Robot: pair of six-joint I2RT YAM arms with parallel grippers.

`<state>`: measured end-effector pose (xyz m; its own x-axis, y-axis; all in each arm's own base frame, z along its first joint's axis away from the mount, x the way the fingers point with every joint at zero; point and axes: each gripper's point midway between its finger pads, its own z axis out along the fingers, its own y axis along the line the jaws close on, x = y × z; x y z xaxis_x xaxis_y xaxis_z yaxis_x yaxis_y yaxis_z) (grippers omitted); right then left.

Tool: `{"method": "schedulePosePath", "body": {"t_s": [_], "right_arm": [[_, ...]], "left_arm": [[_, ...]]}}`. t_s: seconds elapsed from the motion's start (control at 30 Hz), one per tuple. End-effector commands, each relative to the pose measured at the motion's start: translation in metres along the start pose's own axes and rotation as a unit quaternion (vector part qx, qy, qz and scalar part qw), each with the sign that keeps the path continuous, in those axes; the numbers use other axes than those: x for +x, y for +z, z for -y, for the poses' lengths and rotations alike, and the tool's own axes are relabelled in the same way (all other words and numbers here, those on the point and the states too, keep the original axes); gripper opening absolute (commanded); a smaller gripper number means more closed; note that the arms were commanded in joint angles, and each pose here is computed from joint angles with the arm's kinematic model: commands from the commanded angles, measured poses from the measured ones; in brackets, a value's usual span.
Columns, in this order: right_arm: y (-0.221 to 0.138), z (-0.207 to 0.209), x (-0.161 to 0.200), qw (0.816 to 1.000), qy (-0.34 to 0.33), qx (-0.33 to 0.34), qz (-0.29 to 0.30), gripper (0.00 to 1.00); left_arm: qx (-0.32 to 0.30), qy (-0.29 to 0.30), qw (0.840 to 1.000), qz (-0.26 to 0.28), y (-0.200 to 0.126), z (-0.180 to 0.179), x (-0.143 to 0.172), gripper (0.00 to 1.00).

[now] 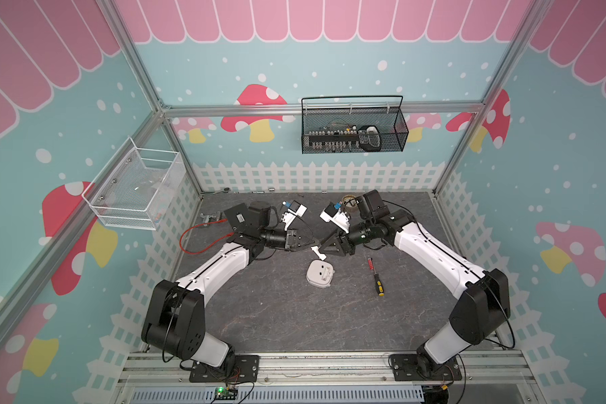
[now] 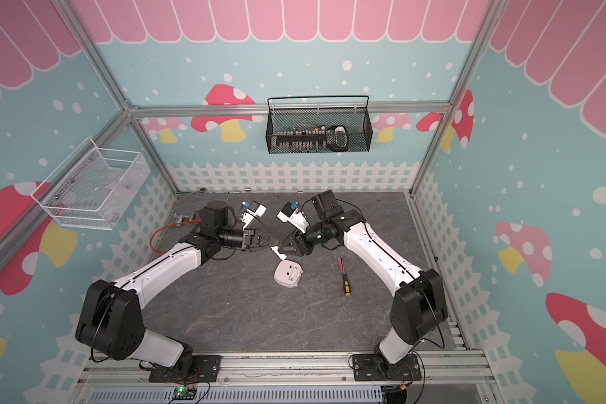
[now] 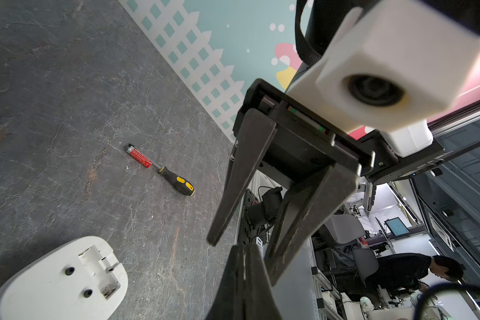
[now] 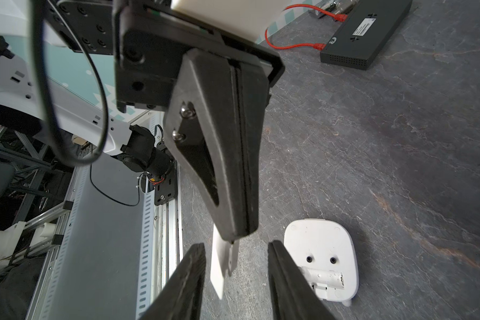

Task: Remove the battery from the alarm
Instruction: Pick up the cover from the center of the board.

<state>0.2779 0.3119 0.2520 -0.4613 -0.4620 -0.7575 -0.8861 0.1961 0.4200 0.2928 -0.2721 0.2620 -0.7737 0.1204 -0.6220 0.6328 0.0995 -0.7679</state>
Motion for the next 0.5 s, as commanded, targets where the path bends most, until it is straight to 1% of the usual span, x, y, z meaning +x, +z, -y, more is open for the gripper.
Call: {"method": "schedulePosePath", "body": {"t_s": [0.0, 0.07, 0.47], "right_arm": [[0.0031, -0.0069, -0.0016, 1.000, -0.003, -0.024, 0.000, 0.40], [0.0034, -0.0100, -0.0022, 1.000, -0.002, -0.031, 0.002, 0.37], [0.0113, -0.0026, 0.0058, 0.999, 0.018, -0.028, -0.014, 0.38]], "left_arm": [[0.011, 0.006, 1.000, -0.009, 0.0018, 0.0042, 0.0027, 0.00], [0.011, 0.007, 1.000, -0.009, 0.0019, 0.0041, 0.0027, 0.00], [0.015, 0.013, 1.000, -0.008, 0.0012, 0.0086, 0.0014, 0.00]]}}
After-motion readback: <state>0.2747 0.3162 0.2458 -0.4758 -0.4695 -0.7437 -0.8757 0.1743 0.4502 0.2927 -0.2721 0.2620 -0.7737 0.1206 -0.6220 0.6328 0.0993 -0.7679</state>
